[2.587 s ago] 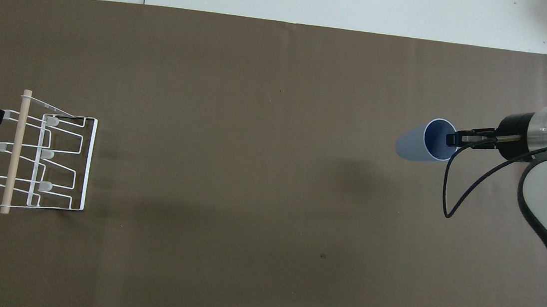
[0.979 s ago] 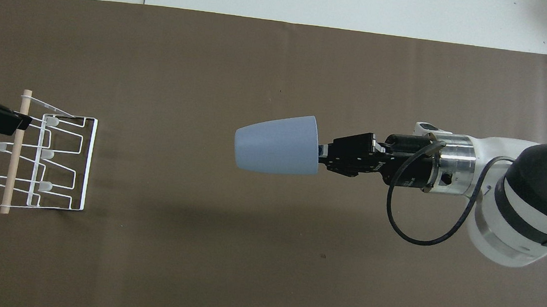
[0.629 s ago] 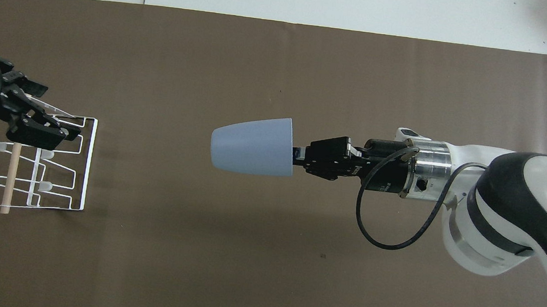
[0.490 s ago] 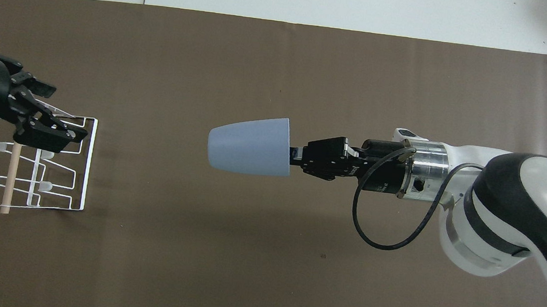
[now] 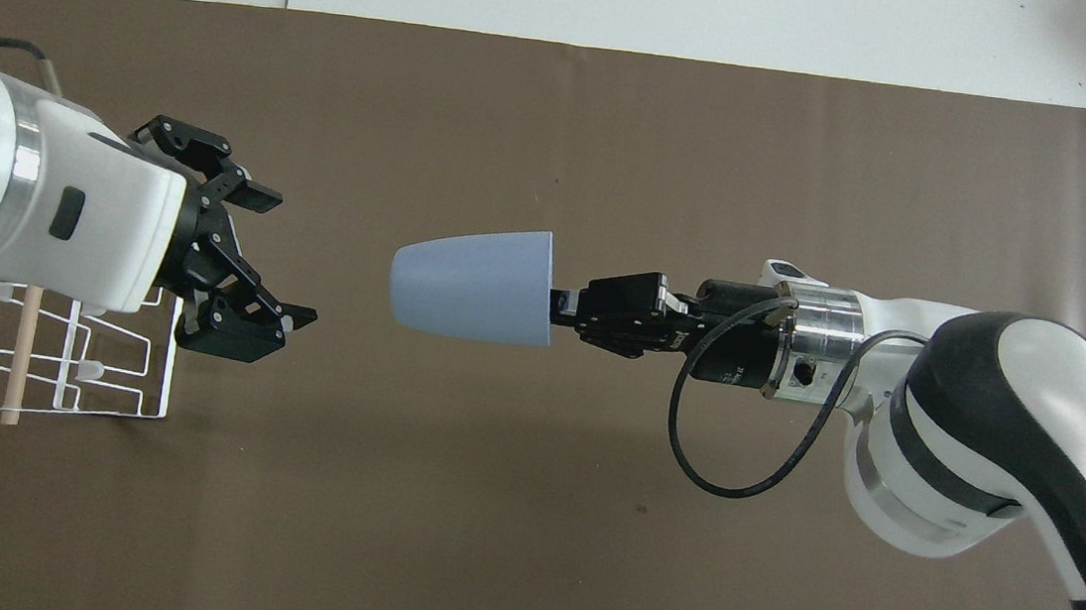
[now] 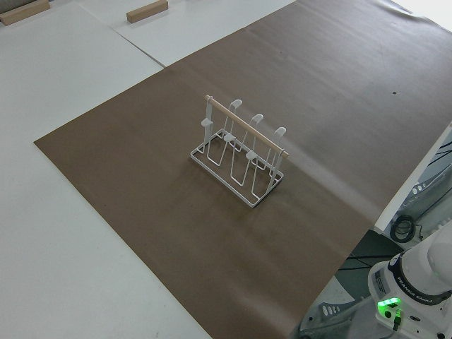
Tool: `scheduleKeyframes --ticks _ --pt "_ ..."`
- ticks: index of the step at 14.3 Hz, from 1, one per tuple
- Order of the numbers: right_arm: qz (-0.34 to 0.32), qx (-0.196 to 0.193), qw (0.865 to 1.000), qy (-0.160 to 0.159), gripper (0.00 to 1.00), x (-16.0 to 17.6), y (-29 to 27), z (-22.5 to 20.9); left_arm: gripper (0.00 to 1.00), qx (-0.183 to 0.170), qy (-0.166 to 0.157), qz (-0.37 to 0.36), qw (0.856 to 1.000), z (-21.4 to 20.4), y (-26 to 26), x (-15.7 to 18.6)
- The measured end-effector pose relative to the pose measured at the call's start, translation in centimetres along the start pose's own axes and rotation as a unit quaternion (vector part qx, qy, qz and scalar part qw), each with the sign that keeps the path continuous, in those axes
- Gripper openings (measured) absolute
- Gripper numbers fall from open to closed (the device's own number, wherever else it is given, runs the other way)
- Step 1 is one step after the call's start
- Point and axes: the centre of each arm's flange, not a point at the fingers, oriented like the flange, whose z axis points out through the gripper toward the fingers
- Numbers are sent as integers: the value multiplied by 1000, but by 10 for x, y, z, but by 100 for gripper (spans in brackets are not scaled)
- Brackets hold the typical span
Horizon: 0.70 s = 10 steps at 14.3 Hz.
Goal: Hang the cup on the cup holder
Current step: 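Hold the cup out with the right gripper while the left gripper reaches it, then close the left gripper on the cup's base near the right gripper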
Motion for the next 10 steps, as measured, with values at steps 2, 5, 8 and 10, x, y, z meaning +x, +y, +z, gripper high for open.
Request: scheduleKeyframes --ticks 2,5,8,10 --pt "0 0 1000 1 5 0 0 -1 100 2 1 2 1000 -1 -1 -2" --pt "0 0 1000 1 5 0 1 -1 100 17 14 3 1000 -2 -3 4" --pt "0 0 1000 1 5 0 1 -1 100 37 43 0 998 11 21 47" --pt "0 0 1000 0 5 -1 1 0 100 34 48 5 998 21 34 62"
